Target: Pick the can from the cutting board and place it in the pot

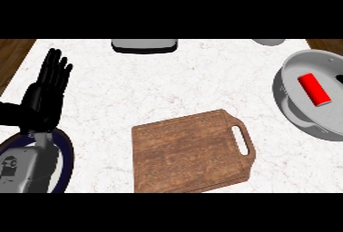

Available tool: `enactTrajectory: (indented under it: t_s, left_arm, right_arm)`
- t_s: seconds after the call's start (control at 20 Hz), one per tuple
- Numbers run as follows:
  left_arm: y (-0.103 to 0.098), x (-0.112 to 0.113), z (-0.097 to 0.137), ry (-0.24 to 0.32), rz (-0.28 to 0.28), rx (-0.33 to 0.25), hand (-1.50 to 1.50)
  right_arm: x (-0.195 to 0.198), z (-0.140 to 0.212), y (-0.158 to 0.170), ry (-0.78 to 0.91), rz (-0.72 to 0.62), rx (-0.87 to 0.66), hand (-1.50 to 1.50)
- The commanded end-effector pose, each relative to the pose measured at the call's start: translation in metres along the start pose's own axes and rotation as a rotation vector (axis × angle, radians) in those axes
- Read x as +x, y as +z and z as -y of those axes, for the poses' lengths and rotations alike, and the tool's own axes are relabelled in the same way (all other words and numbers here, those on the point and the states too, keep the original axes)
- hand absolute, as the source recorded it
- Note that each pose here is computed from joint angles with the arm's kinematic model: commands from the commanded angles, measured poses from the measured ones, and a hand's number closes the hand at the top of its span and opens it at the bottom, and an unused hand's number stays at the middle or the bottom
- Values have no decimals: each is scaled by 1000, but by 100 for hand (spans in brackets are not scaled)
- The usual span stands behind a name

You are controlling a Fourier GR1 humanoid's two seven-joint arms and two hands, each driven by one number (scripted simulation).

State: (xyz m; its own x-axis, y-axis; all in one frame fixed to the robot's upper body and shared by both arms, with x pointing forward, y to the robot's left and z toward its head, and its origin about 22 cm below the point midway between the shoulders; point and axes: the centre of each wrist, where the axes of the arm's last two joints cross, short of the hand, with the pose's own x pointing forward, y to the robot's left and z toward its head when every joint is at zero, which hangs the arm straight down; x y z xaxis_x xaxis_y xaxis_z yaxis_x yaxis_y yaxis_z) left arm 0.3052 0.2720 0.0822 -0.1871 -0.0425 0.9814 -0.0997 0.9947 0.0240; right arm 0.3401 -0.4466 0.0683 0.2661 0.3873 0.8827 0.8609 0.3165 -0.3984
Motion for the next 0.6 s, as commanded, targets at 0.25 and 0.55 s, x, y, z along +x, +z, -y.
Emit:
enactTrajectory:
  t_s: [0.25,0.55]
  left_arm:
    - [-10,3,14,6,-6,7,0]
    - [-1,-6,0,0,13,11,0]
  right_arm:
    - [-55,72,-9,-151,30,-134,-150]
    - [-95,142,0,-159,47,-169,-150]
